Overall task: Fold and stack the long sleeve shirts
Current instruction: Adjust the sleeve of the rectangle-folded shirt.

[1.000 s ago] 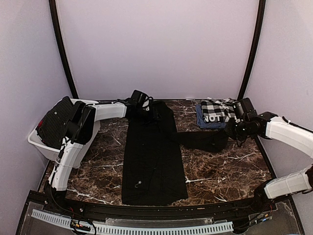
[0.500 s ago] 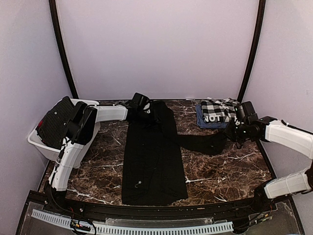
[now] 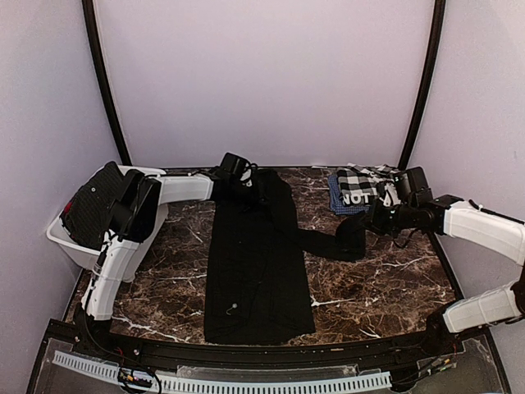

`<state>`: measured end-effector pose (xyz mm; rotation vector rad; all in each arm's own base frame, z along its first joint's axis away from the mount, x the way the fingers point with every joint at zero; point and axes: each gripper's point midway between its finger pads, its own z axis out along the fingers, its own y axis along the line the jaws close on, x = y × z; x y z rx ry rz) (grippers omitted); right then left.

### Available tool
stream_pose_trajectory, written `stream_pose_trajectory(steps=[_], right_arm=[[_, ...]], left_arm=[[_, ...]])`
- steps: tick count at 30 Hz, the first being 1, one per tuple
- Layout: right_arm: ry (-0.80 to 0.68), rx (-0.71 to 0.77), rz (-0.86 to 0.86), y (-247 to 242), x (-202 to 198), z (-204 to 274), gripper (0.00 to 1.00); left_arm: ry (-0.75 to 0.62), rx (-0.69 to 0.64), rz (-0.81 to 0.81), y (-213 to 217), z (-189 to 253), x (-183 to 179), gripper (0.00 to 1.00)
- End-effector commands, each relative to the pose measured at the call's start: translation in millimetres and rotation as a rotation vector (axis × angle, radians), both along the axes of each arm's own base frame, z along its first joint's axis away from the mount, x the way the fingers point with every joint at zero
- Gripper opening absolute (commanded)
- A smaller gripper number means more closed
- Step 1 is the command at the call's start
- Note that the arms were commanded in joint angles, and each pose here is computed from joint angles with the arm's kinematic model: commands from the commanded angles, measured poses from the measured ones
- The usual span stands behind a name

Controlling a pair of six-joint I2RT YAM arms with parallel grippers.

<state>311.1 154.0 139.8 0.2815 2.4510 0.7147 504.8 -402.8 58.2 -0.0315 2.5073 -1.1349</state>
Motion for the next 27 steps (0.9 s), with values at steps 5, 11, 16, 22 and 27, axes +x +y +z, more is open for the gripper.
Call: stream_pose_trajectory(steps=[5, 11, 16, 22, 27], right_arm=[[-0.141, 0.231, 0.335, 86, -7, 71, 0.00], [-0.173, 0.346, 0.471, 147, -14, 104, 0.00], [-0.203, 0.429, 0.540, 191, -9, 124, 0.00], [-0.235, 0.534, 0.561, 217, 2, 148, 0.00], [-0.296, 0.621, 0.598, 228, 3, 182, 0.00]], left_arm=[[-0.162, -0.027, 0.031, 31, 86, 26, 0.00], [-0.182, -0.029, 0.044, 49, 92, 38, 0.00], [-0.197, -0.020, 0.058, 66, 94, 49, 0.00], [-0.221, -0.013, 0.041, 78, 94, 61, 0.00], [-0.230, -0.007, 0.027, 77, 91, 64, 0.00]])
